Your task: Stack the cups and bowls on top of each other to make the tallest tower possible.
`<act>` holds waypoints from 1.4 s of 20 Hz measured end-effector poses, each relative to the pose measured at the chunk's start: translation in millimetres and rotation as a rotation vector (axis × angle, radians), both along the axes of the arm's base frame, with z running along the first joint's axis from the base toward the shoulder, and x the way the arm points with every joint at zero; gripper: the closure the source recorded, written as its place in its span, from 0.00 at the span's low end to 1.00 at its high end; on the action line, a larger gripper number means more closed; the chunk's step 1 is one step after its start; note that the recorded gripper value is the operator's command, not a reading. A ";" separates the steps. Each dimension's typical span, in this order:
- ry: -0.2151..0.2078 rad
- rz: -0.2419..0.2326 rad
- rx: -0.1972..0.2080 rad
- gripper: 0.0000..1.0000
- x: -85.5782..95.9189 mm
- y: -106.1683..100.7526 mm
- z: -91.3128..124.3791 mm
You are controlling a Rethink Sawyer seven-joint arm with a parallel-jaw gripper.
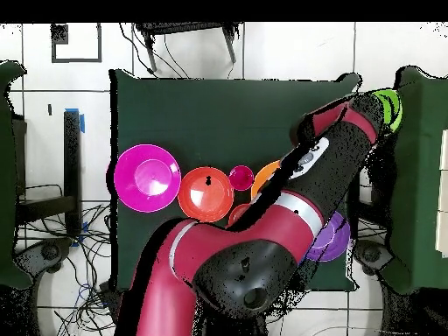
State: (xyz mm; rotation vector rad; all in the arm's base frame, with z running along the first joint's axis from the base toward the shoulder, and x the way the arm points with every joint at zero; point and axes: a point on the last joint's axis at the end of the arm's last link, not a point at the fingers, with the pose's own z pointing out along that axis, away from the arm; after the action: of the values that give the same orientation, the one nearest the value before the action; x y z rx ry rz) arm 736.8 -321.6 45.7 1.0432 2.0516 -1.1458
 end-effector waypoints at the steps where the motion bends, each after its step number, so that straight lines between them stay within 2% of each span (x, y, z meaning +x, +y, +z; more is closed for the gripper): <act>1: -0.006 0.003 0.001 1.00 3.0 1.2 1.2; 12: -0.056 0.016 0.007 1.00 22.5 15.4 24.9; 19: -0.112 0.019 0.019 1.00 43.1 44.7 57.3; 25: -0.146 -0.002 0.047 1.00 52.6 63.9 68.7; 28: -0.149 -0.008 0.054 1.00 53.6 68.1 67.6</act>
State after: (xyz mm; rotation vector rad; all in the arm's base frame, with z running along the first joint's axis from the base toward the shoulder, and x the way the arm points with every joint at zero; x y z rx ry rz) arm 790.4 -253.5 113.2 1.1283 1.9726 -0.9906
